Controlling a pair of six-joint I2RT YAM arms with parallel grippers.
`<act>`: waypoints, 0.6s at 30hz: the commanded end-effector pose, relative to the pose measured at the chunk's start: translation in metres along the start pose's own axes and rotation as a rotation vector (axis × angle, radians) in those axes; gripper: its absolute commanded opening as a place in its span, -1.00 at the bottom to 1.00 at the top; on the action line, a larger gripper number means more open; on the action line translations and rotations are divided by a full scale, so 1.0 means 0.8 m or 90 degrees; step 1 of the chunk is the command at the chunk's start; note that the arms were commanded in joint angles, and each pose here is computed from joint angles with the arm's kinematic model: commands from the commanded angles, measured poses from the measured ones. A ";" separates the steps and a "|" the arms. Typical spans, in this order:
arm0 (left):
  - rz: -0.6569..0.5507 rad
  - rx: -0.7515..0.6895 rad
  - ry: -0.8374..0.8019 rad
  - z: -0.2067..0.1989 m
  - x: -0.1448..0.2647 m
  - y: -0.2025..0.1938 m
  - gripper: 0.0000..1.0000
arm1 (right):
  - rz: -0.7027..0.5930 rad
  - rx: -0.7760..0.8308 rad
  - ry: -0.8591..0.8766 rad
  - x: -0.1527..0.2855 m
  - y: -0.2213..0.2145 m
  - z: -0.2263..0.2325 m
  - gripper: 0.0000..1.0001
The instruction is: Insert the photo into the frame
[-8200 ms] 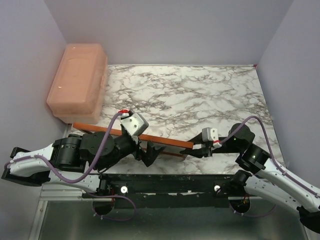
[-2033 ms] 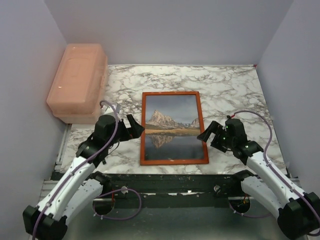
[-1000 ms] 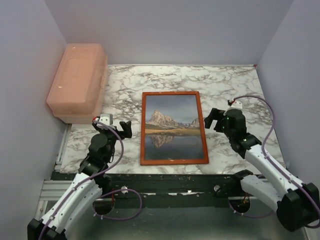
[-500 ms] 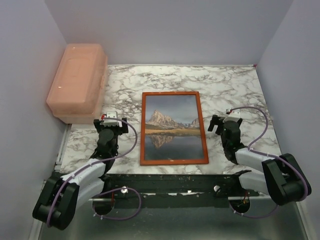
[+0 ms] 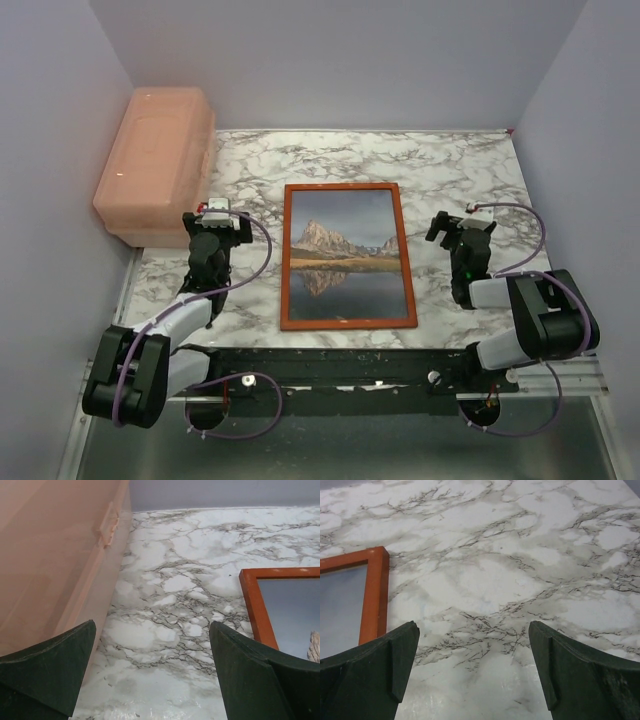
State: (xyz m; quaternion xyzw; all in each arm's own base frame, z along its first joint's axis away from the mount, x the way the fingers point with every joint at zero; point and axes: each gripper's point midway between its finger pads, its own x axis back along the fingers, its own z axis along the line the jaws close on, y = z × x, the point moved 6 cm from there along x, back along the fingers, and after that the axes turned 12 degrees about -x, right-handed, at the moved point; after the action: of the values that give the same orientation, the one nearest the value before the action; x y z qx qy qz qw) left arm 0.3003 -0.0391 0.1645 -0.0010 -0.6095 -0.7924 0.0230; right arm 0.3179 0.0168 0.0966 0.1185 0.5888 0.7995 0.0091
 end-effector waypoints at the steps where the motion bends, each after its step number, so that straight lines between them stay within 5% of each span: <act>1: 0.005 0.026 -0.026 0.005 0.001 -0.004 0.94 | -0.033 -0.029 0.041 -0.003 0.020 0.003 1.00; 5: -0.095 -0.022 0.046 0.022 0.020 -0.003 0.97 | 0.040 -0.048 0.068 0.007 0.008 0.008 1.00; 8: -0.143 -0.043 0.081 0.027 0.026 -0.010 0.97 | 0.003 -0.062 0.065 0.020 0.013 0.003 1.00; 15: -0.102 -0.003 0.103 0.033 0.015 -0.023 0.97 | -0.041 -0.029 0.070 0.000 0.009 -0.006 1.00; 17: -0.112 -0.005 0.111 0.035 0.018 -0.023 0.97 | -0.128 -0.044 0.072 0.003 0.012 -0.014 1.00; 18: -0.108 -0.002 0.111 0.035 0.018 -0.024 0.97 | -0.068 -0.041 0.050 0.003 0.000 -0.018 1.00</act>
State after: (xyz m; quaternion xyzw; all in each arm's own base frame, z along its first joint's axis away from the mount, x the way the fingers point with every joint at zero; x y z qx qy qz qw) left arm 0.2840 -0.0123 0.1358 0.0717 -0.5891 -0.8045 0.0237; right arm 0.3159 0.0085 0.0932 0.0769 0.5612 0.8241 0.0087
